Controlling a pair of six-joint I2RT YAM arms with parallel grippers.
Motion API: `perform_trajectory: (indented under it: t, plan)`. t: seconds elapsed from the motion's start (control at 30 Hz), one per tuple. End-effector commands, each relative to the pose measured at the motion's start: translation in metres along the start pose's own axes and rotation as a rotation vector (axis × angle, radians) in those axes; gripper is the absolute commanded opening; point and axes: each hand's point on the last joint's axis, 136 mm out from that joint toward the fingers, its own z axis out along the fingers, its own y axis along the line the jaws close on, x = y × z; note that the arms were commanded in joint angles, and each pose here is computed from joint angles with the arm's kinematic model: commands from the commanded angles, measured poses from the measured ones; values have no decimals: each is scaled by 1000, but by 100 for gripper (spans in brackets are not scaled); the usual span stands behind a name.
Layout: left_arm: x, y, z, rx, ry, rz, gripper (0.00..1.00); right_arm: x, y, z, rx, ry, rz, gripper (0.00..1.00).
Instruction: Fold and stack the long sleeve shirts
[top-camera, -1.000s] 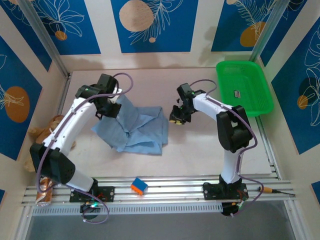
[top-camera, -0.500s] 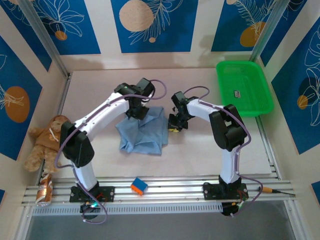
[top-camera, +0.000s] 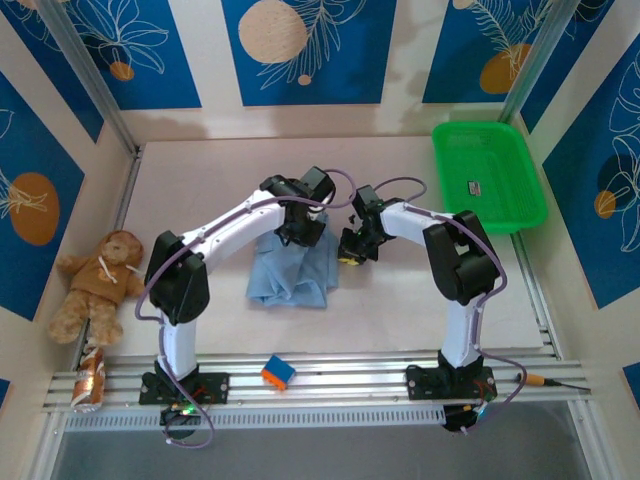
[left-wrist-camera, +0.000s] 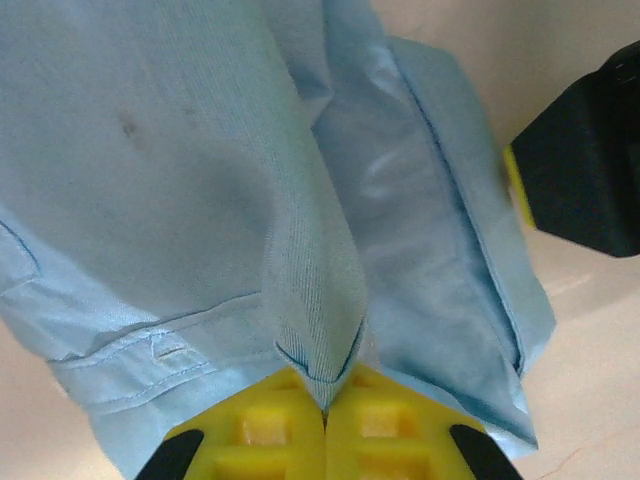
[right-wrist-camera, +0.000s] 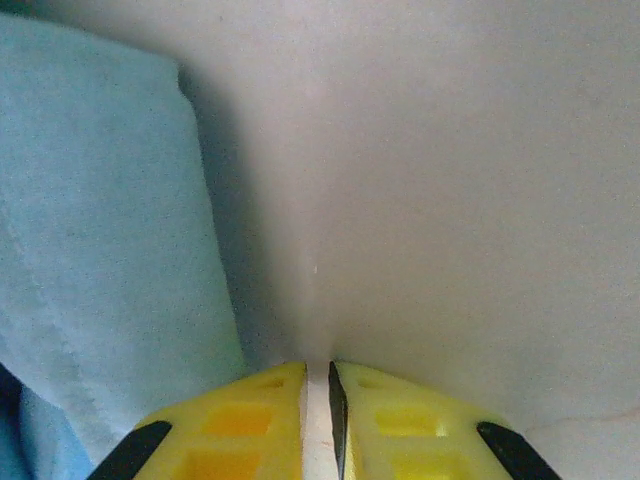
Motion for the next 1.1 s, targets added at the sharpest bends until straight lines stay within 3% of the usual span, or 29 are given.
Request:
perform_trajectory:
  t: [0.0, 0.27, 0.4, 0.53, 0.73, 0.87, 1.0, 1.07]
  plan:
    - [1, -28, 14, 106, 9, -26, 0, 26, -15, 24, 16, 96, 37, 18]
    - [3, -48, 30, 199, 23, -71, 2, 26, -19, 27, 15, 97, 52, 18]
    - [-6, -56, 35, 246, 1, -122, 18, 23, -24, 21, 20, 79, 69, 20]
    - [-24, -70, 35, 348, -38, -198, 44, 20, -37, 8, 19, 51, 104, 31]
    - [-66, -84, -4, 532, -182, -308, 61, 15, -68, -25, 18, -34, 160, 48]
    - [-85, -61, -55, 594, -316, -364, 70, 14, -82, -56, -37, -122, 153, 58]
    - [-80, -10, -89, 569, -425, -428, 79, 19, -43, -74, -193, -171, -29, 64]
    - [-71, 18, -89, 531, -424, -443, 82, 26, -18, -74, -189, -176, -155, 65]
